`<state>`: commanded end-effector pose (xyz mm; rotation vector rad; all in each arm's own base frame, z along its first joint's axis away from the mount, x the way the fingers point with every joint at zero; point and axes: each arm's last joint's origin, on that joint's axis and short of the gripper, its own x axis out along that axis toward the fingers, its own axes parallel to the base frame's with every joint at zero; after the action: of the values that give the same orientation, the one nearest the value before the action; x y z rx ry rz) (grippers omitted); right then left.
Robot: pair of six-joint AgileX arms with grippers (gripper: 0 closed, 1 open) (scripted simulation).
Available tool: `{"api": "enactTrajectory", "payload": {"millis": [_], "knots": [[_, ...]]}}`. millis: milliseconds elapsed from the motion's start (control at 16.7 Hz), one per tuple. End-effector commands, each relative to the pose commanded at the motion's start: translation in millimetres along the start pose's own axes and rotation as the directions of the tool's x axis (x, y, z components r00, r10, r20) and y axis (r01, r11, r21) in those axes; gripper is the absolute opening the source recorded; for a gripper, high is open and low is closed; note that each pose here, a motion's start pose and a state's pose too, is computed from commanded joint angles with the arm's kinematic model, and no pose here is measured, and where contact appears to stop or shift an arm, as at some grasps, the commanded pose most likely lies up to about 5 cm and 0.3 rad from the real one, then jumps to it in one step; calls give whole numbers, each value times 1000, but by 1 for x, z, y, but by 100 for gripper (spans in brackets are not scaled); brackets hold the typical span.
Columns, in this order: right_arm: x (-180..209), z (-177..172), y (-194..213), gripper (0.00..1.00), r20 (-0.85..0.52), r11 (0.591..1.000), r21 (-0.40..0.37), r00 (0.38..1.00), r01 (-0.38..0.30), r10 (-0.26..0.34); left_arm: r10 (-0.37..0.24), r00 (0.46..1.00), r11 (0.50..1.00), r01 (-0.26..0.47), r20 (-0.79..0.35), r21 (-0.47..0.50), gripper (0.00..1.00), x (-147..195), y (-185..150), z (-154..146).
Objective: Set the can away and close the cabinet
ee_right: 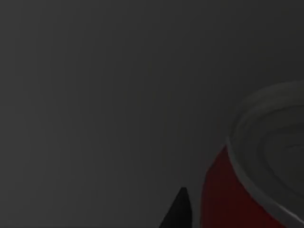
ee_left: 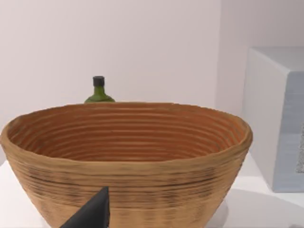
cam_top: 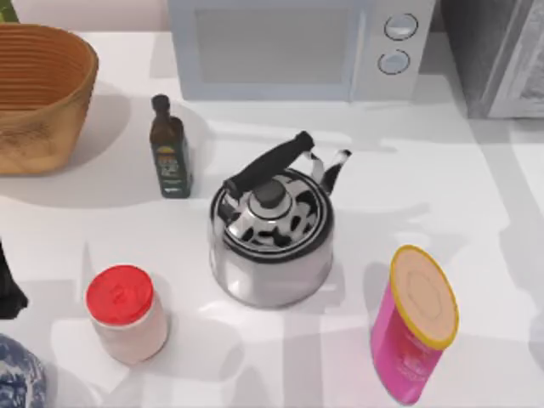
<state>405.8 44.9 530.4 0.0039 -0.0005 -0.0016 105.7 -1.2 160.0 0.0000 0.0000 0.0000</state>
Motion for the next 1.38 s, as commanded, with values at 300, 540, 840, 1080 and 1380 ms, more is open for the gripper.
{"api": "enactTrajectory", "payload": {"millis": [300,540,840,1080,1380], "knots": [[0,0,0,68,0,1000,0,1000,0,0,0,1000,1000,0,0,0,100,0,0,0],[0,0,0,98,0,1000,0,1000,0,0,0,1000,1000,0,0,0,100,0,0,0],[0,0,0,100,0,1000,0,1000,0,0,0,1000,1000,0,0,0,100,0,0,0],[0,0,1,100,0,1000,0,1000,-2,2,0,1000,1000,0,0,0,100,0,0,0],[-23,17,2,100,54,999,-7,998,-34,34,0,1000,1000,0,0,0,100,0,0,0]]}}
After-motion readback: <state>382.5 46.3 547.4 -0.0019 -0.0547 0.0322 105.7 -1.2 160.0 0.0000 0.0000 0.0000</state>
